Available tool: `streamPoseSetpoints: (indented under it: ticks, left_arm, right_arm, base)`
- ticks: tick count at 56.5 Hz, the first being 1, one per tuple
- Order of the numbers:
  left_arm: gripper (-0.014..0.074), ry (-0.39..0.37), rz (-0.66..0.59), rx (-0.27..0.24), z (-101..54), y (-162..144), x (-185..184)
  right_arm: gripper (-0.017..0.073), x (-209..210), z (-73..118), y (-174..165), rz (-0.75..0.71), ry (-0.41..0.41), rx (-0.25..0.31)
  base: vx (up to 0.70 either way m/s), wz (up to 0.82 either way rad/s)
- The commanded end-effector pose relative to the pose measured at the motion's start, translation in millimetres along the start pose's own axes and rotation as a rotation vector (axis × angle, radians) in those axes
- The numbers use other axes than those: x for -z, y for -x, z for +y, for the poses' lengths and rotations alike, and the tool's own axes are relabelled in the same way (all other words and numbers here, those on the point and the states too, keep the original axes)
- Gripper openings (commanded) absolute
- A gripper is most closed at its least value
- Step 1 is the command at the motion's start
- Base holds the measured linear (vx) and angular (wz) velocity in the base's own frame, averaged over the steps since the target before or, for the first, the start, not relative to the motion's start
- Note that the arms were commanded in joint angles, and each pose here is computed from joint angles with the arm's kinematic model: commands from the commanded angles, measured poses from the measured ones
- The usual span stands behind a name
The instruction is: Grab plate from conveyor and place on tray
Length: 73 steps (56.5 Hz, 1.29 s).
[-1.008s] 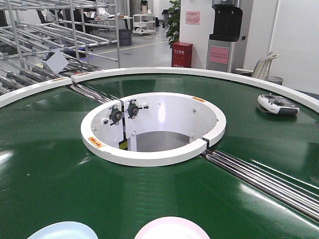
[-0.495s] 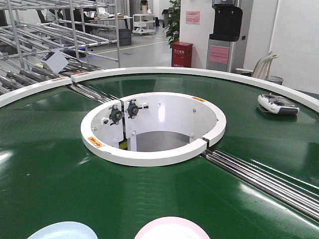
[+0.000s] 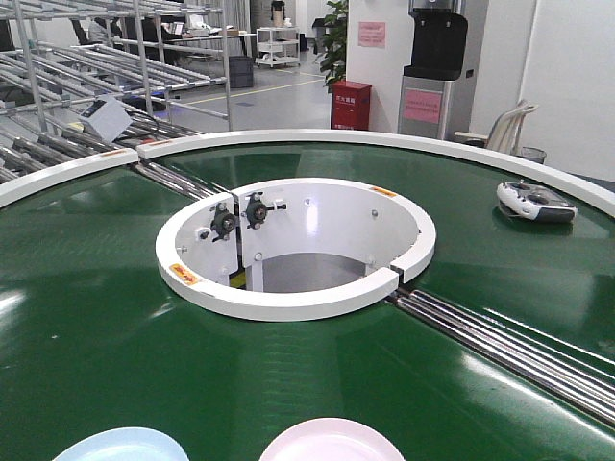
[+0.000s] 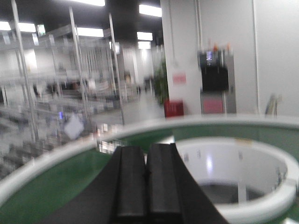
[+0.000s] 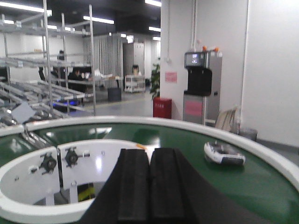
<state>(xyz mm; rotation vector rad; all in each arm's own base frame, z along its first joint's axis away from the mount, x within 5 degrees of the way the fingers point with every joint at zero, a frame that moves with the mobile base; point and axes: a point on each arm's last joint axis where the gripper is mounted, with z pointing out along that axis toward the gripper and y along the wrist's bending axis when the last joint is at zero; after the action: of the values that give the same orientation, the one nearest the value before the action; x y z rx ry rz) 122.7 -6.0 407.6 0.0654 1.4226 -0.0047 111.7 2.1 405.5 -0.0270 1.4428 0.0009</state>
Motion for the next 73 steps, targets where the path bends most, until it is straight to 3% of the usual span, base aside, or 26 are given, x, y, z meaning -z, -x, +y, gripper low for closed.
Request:
streamPoseSetpoints:
  ticks: [1, 10, 17, 29, 36, 44, 51, 54, 62, 73]
  left_arm:
    - [0.0003, 0.001, 0.006, 0.018, 0.2, 1.3, -20.8]
    - [0.0020, -0.001, 0.057, 0.018, -0.2, -8.2, -33.4]
    - [0.0086, -0.001, 0.062, 0.018, -0.2, -8.7, -33.4]
    - [0.0350, -0.002, 0.091, 0.018, -0.3, -11.3, -33.2]
    - [0.0505, -0.003, 0.120, 0.013, -0.4, -14.1, -33.4]
    - [0.0553, -0.003, 0.126, 0.017, -0.4, -14.8, -33.7]
    - [0.0552, -0.004, 0.182, 0.017, -0.6, -20.2, -33.8]
    - [0.0552, -0.006, 0.250, 0.022, -0.9, -27.5, -35.5]
    - [0.0552, 0.005, 0.493, 0.113, -2.6, -58.1, -48.7]
    - [0.0552, 0.008, 0.810, 0.110, -4.6, -101.5, -86.4]
  right_arm:
    - [-0.0008, -22.4, -0.5, 2.2, 0.008, -0.003, -0.002]
    - [0.0040, -38.2, -0.3, -10.8, 0.092, -0.001, -0.003]
    - [0.0176, -38.6, -0.3, -11.2, 0.095, -0.001, -0.003]
    - [0.0573, -38.6, -0.2, -11.2, 0.095, -0.001, -0.024]
    - [0.0685, -45.6, -0.2, -15.1, 0.109, -0.001, -0.025]
    - [0.0676, -57.2, 9.4, -27.4, 0.199, 0.051, -0.083]
    - [0.0638, -82.9, 39.8, -42.7, 0.439, 0.202, -0.019]
    - [0.0630, -100.8, 56.1, -45.7, 0.529, 0.259, 0.003]
    - [0.0612, -150.1, 90.8, -66.0, 0.791, 0.317, 0.027]
    - [0.0573, -203.0, 113.5, -118.1, 1.060, 0.305, 0.054]
  base:
    - [0.00, 0.00]
    - [0.00, 0.00]
    - [0.00, 0.00]
    - [0.00, 0.00]
    - [0.00, 0.00]
    - [0.00, 0.00]
    - [0.00, 0.00]
    - [0.00, 0.00]
    - [0.00, 0.00]
    - [0.00, 0.00]
